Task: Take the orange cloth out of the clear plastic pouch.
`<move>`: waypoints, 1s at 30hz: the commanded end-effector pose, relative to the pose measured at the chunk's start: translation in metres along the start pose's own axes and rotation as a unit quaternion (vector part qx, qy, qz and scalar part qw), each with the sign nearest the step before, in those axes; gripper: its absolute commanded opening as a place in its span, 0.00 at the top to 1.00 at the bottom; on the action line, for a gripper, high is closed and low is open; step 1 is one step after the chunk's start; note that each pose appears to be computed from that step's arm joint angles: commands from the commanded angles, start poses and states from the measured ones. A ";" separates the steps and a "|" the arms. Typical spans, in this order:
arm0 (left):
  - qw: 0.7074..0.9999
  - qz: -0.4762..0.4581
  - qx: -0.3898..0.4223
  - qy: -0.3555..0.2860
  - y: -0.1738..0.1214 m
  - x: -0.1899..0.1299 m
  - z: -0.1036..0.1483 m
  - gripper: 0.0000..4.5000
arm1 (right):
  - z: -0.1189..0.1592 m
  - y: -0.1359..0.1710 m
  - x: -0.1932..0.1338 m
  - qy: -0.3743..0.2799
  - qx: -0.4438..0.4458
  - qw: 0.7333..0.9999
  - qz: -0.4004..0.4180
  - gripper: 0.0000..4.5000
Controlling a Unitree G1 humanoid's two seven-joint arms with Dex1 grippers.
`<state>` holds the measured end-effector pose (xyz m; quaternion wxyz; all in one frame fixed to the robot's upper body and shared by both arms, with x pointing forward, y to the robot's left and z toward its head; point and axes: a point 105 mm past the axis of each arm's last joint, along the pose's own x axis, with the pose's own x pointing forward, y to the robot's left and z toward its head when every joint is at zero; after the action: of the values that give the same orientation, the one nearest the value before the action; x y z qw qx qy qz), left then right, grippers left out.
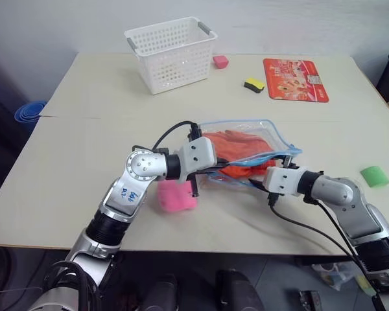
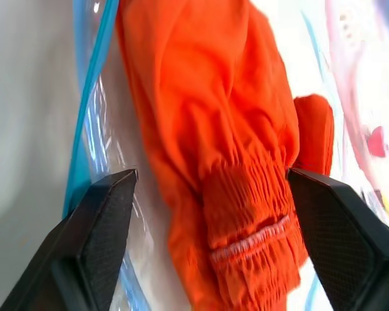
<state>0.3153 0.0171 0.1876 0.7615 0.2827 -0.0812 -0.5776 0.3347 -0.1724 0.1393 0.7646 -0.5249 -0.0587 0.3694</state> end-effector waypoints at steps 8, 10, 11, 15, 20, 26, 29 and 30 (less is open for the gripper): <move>0.998 -0.018 0.013 -0.058 -0.005 0.003 0.027 1.00 | 0.019 0.006 0.034 -0.027 -0.131 0.991 -0.028 0.17; 0.998 -0.019 0.011 -0.059 -0.006 0.004 0.028 1.00 | 0.024 0.005 0.043 -0.036 -0.134 0.990 -0.039 0.17; 0.998 -0.021 0.011 -0.059 -0.007 0.005 0.028 1.00 | 0.025 0.004 0.048 -0.035 -0.130 0.990 -0.045 0.17; 0.998 -0.020 0.003 -0.055 -0.010 0.006 0.025 1.00 | 0.023 0.007 0.057 -0.032 -0.119 0.992 -0.039 0.39; 0.998 0.000 -0.022 -0.050 -0.007 0.006 0.020 1.00 | 0.022 0.015 0.052 -0.036 -0.121 0.992 -0.017 0.76; 0.990 0.058 -0.107 -0.067 0.013 0.010 0.022 1.00 | 0.021 0.027 0.041 -0.036 -0.137 0.990 0.012 0.99; 0.987 0.077 -0.127 -0.067 0.020 0.012 0.021 1.00 | 0.025 0.033 0.032 -0.041 -0.171 0.984 0.027 0.99; 0.987 0.079 -0.127 -0.062 0.021 0.013 0.018 1.00 | 0.027 0.034 0.029 -0.044 -0.185 0.981 0.030 0.99</move>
<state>0.3254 0.0016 0.2003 0.8216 0.1424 -0.0599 -0.5488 0.3343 -0.1318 0.1112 0.6633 -0.6291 -0.1276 0.3846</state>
